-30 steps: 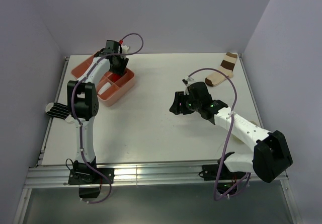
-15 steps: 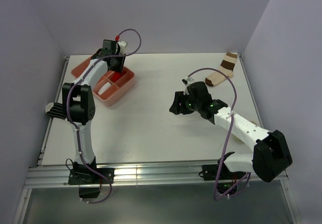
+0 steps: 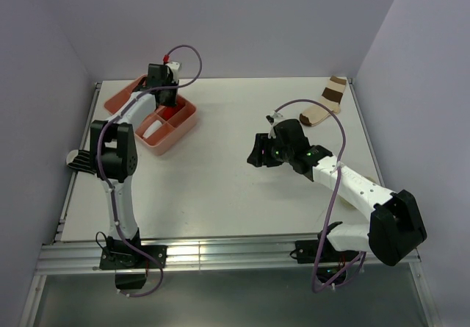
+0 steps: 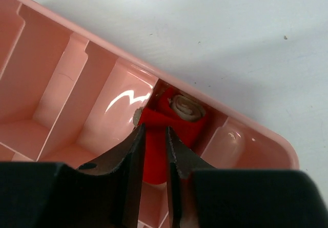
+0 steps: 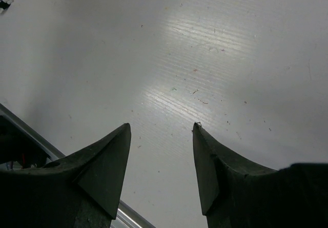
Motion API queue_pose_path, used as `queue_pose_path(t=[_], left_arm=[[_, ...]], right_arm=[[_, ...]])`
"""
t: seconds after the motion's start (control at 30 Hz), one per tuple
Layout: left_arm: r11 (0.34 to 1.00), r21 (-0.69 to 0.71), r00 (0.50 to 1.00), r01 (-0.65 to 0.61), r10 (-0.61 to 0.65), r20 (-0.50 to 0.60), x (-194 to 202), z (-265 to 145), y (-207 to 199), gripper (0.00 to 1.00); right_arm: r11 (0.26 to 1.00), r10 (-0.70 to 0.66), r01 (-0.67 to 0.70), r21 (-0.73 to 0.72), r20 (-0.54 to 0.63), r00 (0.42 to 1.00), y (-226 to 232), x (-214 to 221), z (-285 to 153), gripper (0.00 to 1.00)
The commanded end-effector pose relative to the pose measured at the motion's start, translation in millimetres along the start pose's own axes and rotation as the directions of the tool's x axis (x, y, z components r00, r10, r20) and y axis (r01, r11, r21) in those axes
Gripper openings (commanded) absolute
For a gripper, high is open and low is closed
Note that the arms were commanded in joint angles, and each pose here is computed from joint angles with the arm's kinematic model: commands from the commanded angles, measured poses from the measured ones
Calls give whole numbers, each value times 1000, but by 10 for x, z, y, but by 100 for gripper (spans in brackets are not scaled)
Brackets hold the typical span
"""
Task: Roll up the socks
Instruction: Place the sock in the storage box.
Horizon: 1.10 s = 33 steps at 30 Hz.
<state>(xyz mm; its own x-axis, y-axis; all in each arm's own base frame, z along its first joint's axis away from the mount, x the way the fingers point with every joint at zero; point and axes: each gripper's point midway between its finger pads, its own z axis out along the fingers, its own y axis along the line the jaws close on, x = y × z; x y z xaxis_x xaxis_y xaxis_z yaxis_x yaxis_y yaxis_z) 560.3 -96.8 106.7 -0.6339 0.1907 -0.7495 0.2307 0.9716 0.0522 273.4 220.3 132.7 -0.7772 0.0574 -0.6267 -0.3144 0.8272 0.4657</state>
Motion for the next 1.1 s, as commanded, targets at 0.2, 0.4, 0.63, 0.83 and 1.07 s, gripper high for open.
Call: queue_pose_path(t=[0.2, 0.4, 0.63, 0.83, 1.07], left_arm=[[999, 15, 996, 36, -35, -82, 335, 366, -25, 26], [999, 9, 998, 52, -51, -23, 98, 147, -11, 30], [989, -36, 968, 142, -131, 215, -875, -727, 121, 45], [956, -102, 921, 275, -231, 313, -1104, -1396, 276, 52], [793, -374, 866, 481, -362, 346, -546, -1990, 784, 66]], right_arm=[[1000, 6, -5, -7, 45, 999, 26, -136, -3, 58], [1000, 4, -3, -9, 59, 998, 32, -146, -55, 58], [999, -18, 21, -28, 128, 992, 125, -269, -277, 58], [999, -34, 42, -30, 214, 976, 177, -362, -581, 59], [998, -42, 53, -22, 348, 937, 184, -388, -1058, 66]])
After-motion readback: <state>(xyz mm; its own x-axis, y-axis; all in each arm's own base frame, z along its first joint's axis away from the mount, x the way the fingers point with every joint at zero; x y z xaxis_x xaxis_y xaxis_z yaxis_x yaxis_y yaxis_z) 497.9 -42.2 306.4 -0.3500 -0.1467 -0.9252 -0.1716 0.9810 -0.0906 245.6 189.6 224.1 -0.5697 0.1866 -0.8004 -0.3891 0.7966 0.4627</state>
